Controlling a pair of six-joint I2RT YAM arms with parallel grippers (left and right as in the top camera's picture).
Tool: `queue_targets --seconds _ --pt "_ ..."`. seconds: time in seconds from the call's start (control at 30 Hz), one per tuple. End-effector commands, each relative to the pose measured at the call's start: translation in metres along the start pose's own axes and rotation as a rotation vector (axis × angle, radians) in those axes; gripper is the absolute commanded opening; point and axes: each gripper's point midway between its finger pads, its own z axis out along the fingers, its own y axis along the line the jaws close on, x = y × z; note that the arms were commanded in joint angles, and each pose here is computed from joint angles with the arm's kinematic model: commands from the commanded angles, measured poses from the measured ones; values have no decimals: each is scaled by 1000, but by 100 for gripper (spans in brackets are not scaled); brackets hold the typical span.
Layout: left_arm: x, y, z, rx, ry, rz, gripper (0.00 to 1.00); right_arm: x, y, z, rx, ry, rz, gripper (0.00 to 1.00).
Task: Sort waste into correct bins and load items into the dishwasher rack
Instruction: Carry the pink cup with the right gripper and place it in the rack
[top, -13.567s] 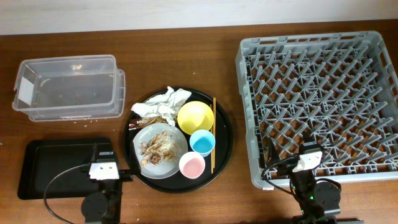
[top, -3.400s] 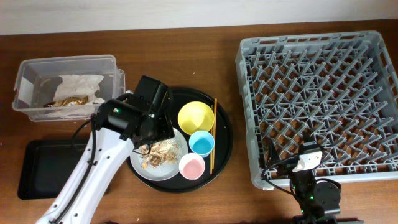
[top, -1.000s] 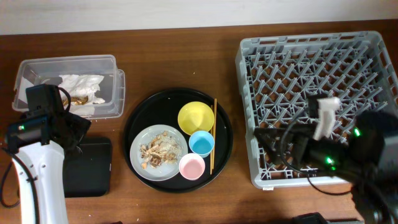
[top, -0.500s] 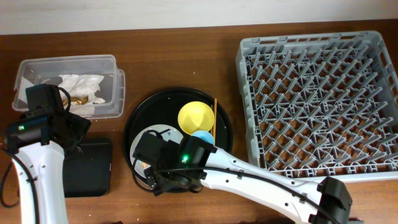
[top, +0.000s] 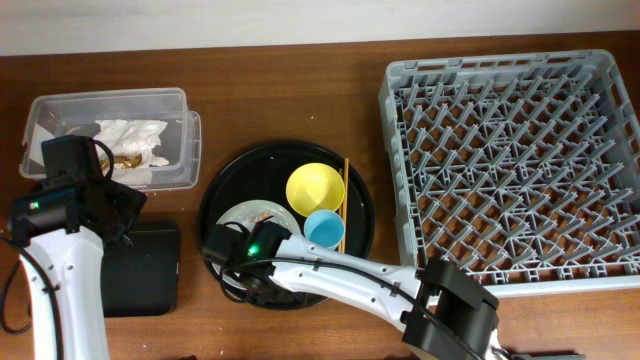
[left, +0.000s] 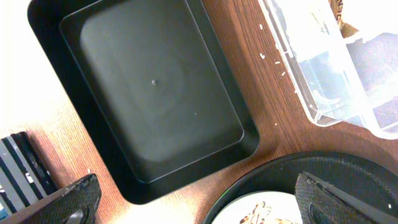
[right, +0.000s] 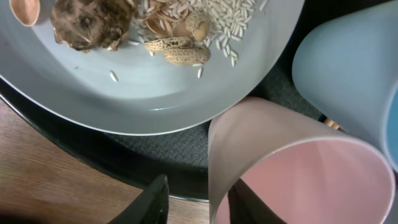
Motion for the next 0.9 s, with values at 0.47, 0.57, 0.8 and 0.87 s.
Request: queue_targets --seconds 0.47,0.57,0.8,0.87 --pt "-4 2 -2 -4 -16 6 99 -51 -204 -295 -311 -472 122 4" --pt "-4 2 -2 -4 -16 6 99 -51 -302 -300 -423 -548 270 4" --pt "-4 2 -2 -4 -16 6 99 -14 -402 -200 -995 -680 459 4" --pt "-4 2 -2 -4 -16 6 99 -25 -405 -171 -1082 -675 461 4"
